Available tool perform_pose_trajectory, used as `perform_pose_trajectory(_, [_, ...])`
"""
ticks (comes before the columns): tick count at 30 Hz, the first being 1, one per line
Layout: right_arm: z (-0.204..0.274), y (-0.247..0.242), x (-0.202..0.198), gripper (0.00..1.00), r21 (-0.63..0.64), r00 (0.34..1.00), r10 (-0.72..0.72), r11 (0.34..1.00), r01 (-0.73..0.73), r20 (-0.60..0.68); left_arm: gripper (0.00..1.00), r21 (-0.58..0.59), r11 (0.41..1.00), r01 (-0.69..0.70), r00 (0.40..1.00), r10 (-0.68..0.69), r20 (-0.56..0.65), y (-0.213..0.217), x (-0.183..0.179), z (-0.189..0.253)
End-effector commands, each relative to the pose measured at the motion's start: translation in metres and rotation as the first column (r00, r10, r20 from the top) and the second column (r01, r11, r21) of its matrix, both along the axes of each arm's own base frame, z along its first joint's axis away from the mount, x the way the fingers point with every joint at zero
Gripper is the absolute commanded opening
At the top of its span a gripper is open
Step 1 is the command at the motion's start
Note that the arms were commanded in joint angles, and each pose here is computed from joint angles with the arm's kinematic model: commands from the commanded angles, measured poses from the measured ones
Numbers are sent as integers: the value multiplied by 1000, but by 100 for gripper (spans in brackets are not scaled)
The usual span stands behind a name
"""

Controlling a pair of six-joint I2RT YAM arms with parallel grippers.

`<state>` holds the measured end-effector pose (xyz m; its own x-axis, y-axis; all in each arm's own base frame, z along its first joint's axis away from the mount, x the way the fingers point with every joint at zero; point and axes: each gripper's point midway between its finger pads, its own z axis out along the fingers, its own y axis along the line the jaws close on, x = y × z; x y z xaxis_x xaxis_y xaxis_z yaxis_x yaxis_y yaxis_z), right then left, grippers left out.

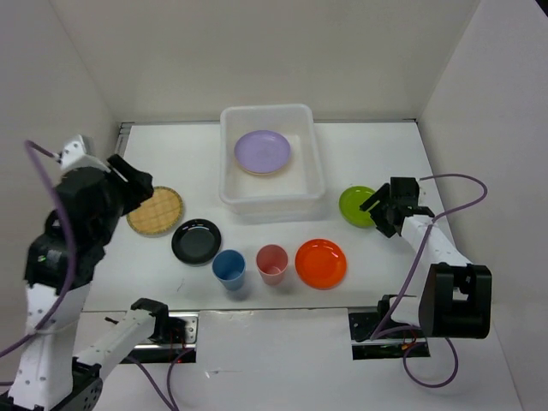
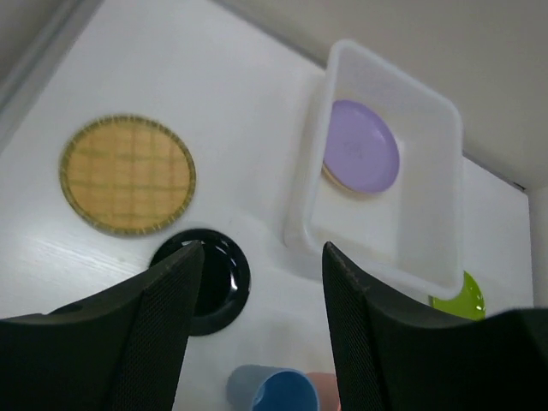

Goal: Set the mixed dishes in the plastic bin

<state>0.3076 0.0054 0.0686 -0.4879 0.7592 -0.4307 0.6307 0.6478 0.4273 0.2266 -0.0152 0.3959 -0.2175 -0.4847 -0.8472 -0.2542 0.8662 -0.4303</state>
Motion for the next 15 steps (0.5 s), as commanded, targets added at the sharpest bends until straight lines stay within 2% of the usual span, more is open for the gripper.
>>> perform_pose_trajectory(1, [43,-4,21,81,-44,989,41,998,-35,141,65,-133,985,-106,989,91,-112,-4,23,-76])
perform_pose_trajectory(2, [54,-4,21,81,-47,985,41,998,-34,168,65,-186,978,-94,987,67,-144,-14,26,-111])
perform_pose_trajectory(3, [60,-5,21,82,-56,983,50,998,-41,176,65,-306,944,-127,991,104,-90,-15,17,-109])
perform_pose_trajectory(7, [85,3,19,82,-52,964,95,995,-84,249,64,-490,856,-167,985,168,-43,-17,10,-136])
perform_pose_trajectory(10, [94,17,19,82,-43,952,138,990,-131,272,67,-538,820,-196,980,174,-92,-22,12,-160])
perform_pose_trajectory(13, [91,25,18,83,-37,948,164,986,-159,273,67,-604,773,-194,979,196,-64,-23,10,-166])
perform_pose_trajectory(15, [93,30,19,83,-23,942,180,983,-181,285,67,-608,759,-235,966,253,-58,-13,8,-171])
